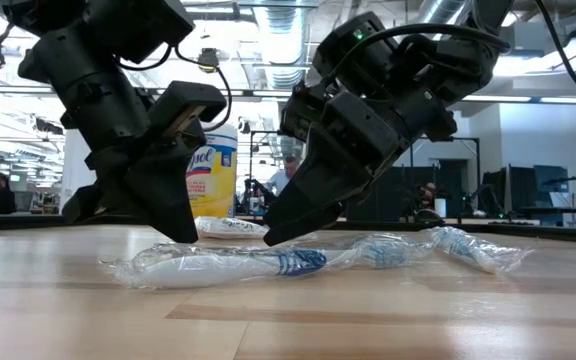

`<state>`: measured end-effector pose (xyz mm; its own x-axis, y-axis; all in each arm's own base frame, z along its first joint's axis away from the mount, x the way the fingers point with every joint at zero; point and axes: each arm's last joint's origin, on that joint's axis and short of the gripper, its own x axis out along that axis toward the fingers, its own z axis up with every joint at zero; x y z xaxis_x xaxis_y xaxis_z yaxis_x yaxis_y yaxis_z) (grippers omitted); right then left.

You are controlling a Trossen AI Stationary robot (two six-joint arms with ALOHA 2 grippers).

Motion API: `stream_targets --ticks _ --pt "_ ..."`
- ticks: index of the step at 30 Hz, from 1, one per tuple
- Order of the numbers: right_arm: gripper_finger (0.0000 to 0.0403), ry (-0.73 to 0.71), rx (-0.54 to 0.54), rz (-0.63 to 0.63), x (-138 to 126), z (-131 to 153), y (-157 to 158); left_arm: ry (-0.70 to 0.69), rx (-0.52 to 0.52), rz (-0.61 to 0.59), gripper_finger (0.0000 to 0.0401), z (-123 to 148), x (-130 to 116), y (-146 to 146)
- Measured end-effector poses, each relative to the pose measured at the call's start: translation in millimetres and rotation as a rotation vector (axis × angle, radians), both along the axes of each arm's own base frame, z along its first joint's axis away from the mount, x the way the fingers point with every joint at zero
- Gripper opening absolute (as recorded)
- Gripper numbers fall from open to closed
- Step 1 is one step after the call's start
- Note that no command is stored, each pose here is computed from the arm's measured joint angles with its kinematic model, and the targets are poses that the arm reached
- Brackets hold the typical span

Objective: Pick & Place Travel size toiletries
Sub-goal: Put the black comb into the orange basket

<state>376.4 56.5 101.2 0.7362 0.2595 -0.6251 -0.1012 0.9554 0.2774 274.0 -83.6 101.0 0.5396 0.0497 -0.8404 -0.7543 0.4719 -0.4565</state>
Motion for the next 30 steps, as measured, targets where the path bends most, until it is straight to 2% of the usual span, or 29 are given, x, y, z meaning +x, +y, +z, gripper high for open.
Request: stream_targets --ticks 3,7,9,12,21,30 --pt "0.0363 0.006 -0.007 0.003 -0.4 -0.6 -0.4 -0.015 0.006 0.003 0.0000 2.6 0.0 1.3" --pt "0.0363 0.016 -0.007 -0.003 -0.4 -0.9 -3.6 -0.071 0.110 0.020 0.0000 14.6 -4.2 1.7" --pt "0.0363 0.019 -0.008 -0.006 -0.5 -0.9 -4.8 -0.090 0.129 0.032 0.0000 20.2 -5.5 2.9" --pt "0.0363 0.019 -0.009 -0.009 -0.3 -0.9 -6.6 -0.133 0.133 0.019 0.0000 27.5 -3.2 2.3" --pt "0.0363 0.016 -0.020 -0.016 0.5 -1.0 -13.0 -0.131 0.127 0.002 0.0000 27.7 -3.0 1.8" --pt "0.0363 0.017 -0.020 -0.023 0.7 -1.1 -15.8 -0.064 0.048 -0.074 0.0000 25.2 -9.3 -7.5"
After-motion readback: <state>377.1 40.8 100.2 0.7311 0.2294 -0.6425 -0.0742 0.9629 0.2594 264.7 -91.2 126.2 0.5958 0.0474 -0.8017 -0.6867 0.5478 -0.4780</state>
